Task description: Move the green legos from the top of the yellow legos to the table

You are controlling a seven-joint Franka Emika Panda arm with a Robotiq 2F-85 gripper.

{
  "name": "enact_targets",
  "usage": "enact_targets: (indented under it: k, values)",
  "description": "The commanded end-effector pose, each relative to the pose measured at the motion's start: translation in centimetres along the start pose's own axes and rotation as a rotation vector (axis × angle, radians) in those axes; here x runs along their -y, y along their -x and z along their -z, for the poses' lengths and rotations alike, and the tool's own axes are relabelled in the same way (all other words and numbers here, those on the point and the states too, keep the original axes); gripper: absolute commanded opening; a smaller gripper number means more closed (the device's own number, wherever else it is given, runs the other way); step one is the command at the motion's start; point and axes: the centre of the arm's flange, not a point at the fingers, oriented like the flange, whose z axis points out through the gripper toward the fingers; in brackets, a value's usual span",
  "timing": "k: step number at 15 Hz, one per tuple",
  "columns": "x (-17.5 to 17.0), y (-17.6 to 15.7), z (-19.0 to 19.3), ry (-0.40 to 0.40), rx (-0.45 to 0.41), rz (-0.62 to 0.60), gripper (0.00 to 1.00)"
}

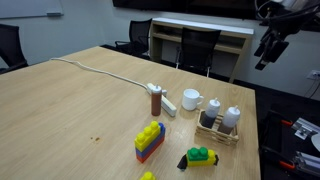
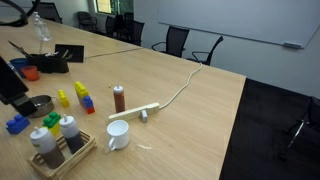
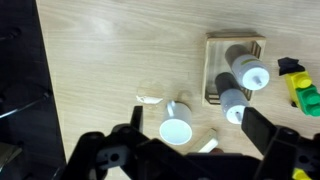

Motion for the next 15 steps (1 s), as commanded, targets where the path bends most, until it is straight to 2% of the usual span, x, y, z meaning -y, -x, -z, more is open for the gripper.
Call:
enact_targets:
  k: [1,4,8,9,11,15]
  values:
    - [5.5,-0.9,-2.2,-0.011,-0.082,0.122,1.0]
    - [12.2,-1.0,-3.6,-0.012,-0.155,0.292,1.0]
    - [18.1,-0.1,-5.7,-0.058,-0.251,0.446,1.0]
    - [17.8,-1.1,-3.6,-0.048,-0.205,0.41,1.0]
    - [18.9,-1.1,-4.4,-0.066,-0.223,0.436,1.0]
    - [18.8,-1.3,-4.4,-0.069,-0.229,0.435,1.0]
